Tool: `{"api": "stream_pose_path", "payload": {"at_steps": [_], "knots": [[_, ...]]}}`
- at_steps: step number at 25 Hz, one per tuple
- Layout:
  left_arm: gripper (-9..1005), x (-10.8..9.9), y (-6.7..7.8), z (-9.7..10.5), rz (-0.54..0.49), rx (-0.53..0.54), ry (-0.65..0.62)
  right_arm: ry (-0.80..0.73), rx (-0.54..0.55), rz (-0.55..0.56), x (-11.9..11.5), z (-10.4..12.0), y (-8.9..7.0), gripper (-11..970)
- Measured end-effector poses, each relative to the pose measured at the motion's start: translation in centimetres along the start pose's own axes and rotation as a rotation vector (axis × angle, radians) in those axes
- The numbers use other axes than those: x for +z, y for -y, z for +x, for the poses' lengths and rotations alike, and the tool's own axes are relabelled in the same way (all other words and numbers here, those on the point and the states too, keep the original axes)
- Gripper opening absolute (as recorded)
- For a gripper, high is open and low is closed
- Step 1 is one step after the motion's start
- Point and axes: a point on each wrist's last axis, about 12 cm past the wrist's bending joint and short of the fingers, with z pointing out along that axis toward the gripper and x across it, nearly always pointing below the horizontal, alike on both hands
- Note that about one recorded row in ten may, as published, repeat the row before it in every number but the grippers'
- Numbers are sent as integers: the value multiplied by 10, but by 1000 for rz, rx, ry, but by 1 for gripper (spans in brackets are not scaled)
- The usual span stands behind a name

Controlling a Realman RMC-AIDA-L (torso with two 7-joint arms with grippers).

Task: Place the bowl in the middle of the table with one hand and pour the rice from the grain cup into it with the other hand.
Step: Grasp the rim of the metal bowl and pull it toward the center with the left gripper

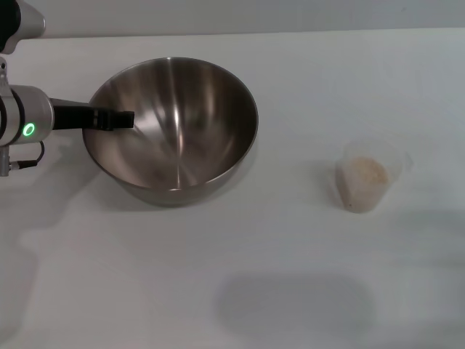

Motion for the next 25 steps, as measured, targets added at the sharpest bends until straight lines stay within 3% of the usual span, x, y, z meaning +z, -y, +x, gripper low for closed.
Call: {"api": "stream_pose_path", "payload": {"at_steps": [19, 25], "knots": [[805, 2, 0, 1, -3, 6, 3, -8, 1, -5, 1, 1, 0, 752], [753, 2, 0, -1, -2, 7, 6, -10, 2, -7, 3, 2, -1, 752]]}}
